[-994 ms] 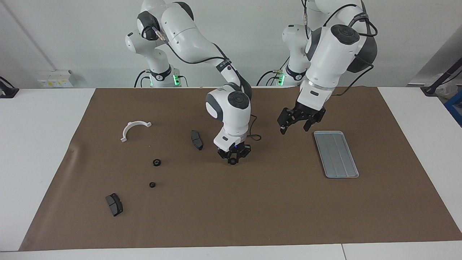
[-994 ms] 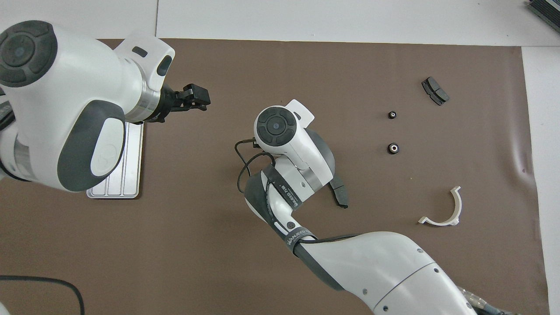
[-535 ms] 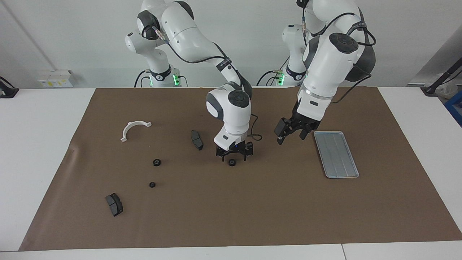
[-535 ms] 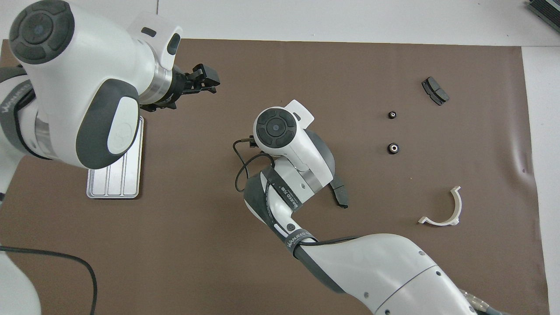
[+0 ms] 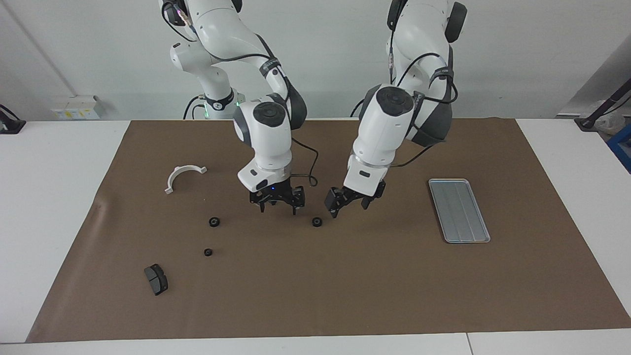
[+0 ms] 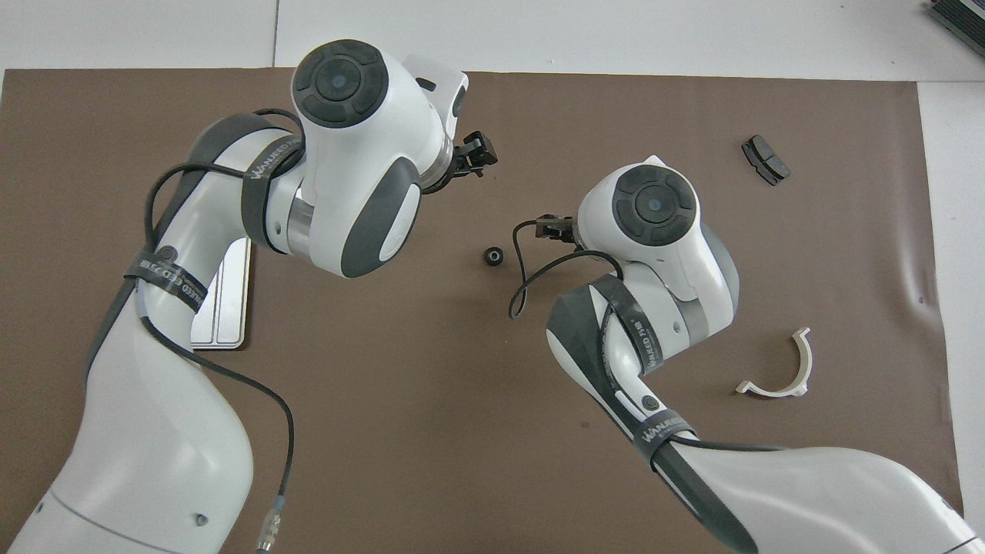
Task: Pick bearing gear from pile to tray
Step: 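Grasp the bearing with the left gripper while the right gripper reaches the pile, then place the bearing in the tray with the left gripper while the right gripper carries another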
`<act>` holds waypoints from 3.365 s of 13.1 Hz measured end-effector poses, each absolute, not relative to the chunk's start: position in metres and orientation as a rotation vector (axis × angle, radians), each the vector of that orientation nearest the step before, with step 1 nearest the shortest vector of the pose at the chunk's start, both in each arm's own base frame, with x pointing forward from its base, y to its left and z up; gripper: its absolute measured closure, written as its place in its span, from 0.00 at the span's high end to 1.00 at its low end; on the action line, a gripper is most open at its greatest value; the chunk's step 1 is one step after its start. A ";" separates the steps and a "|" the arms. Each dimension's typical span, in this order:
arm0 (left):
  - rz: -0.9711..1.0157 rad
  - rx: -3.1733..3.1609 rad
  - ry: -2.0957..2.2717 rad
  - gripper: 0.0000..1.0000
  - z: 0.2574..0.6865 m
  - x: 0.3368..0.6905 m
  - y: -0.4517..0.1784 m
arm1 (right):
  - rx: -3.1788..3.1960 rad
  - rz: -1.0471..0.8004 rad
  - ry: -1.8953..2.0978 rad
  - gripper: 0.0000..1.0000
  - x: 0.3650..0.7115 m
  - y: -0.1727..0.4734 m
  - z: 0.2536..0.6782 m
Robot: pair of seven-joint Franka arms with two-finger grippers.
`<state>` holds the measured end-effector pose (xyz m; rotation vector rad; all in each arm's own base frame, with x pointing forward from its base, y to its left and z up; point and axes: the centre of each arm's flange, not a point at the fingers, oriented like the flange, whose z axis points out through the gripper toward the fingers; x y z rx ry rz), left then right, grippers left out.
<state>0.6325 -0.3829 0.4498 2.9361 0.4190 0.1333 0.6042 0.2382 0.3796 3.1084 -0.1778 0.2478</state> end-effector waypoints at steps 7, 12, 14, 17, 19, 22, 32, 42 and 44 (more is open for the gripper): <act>0.167 2.999 0.272 1.00 0.377 0.604 -0.445 | 3.091 0.193 0.053 1.00 0.618 0.115 0.348; 0.188 3.043 0.184 1.00 0.320 0.576 -0.455 | 3.084 0.169 0.132 1.00 0.605 0.079 0.313; 0.195 3.052 0.168 1.00 0.316 0.573 -0.456 | 3.084 0.143 0.138 1.00 0.598 0.079 0.304; 0.190 3.058 0.167 1.00 0.312 0.572 -0.455 | 3.086 0.155 0.140 1.00 0.591 0.077 0.291; 0.182 3.065 0.160 1.00 0.306 0.570 -0.453 | 3.087 0.158 0.138 1.00 0.586 0.076 0.285; 0.174 3.070 0.152 0.97 0.297 0.566 -0.452 | 3.087 0.155 0.138 0.90 0.586 0.076 0.284; 0.181 3.072 0.127 0.35 0.298 0.563 -0.455 | 3.097 0.199 0.130 0.35 0.589 0.081 0.298; 0.160 3.096 0.120 0.35 0.387 0.650 -0.292 | 3.183 0.298 0.120 0.35 0.581 0.201 0.335; 0.134 3.116 0.027 0.35 0.394 0.668 -0.216 | 3.198 0.283 0.087 0.35 0.574 0.247 0.343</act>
